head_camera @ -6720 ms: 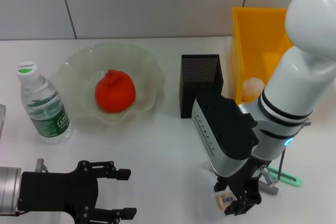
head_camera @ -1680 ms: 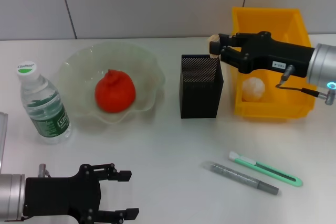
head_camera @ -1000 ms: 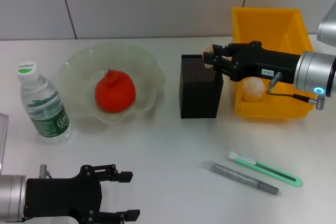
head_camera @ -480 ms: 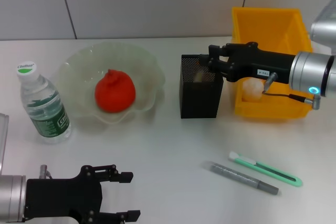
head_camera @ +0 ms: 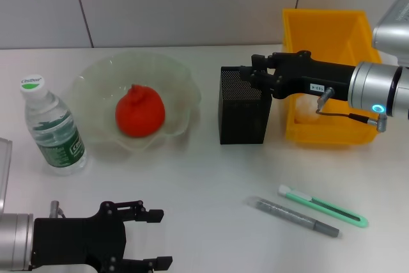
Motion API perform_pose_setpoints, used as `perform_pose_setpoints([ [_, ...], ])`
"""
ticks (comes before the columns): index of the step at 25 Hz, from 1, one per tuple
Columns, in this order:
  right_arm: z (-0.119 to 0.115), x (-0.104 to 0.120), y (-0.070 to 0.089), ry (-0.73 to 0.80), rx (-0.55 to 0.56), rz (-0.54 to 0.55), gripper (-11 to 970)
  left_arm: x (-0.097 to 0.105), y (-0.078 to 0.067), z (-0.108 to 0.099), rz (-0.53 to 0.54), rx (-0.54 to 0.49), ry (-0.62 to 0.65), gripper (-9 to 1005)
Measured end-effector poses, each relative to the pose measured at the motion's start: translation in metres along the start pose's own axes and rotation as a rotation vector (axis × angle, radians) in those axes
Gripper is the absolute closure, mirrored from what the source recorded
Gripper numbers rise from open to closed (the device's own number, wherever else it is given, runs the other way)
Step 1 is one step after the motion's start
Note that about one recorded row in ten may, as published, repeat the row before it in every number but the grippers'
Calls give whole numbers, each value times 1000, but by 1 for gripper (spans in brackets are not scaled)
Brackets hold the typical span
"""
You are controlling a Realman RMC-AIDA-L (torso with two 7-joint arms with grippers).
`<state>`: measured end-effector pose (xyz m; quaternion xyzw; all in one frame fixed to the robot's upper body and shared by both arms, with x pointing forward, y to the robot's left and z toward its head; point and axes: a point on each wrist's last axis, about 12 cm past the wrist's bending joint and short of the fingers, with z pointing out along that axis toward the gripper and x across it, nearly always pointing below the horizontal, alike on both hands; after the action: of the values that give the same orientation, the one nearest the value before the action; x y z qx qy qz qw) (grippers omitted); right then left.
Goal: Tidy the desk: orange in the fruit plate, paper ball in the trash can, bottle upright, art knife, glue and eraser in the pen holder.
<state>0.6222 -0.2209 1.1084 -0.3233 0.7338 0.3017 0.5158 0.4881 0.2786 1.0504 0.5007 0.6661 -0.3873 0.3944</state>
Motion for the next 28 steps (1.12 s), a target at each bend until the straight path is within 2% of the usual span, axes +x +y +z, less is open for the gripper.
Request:
perform_pose_setpoints([
  [3, 0, -2, 0, -10, -1, 1, 581, 0, 0, 0, 2, 0, 0, 212],
  [11, -4, -8, 0, -77, -6, 29, 469, 0, 0, 0, 1, 1, -2, 212],
  [15, -15, -18, 4, -175, -49, 43, 367, 0, -1, 1, 1, 1, -3, 212],
  [16, -22, -24, 7, -214, -93, 55, 338, 0, -1, 1, 0, 1, -3, 212],
  [19, -28, -30, 10, -226, -139, 69, 341, 0, 0, 1, -1, 1, -2, 212],
  [21, -35, -38, 17, -193, -224, 78, 343, 1, -1, 0, -1, -3, -1, 212],
  [23, -37, -41, 19, -173, -246, 75, 343, 1, -1, 0, -1, -3, -1, 212],
  [25, -41, -47, 24, -87, -296, 72, 344, 1, -1, 0, -1, -2, -2, 212],
  [26, -42, -52, 28, 22, -333, 72, 344, 0, -1, 0, 0, -1, -1, 212],
  [28, -42, -54, 29, 68, -342, 80, 344, 0, -1, 0, 0, -1, -2, 212],
])
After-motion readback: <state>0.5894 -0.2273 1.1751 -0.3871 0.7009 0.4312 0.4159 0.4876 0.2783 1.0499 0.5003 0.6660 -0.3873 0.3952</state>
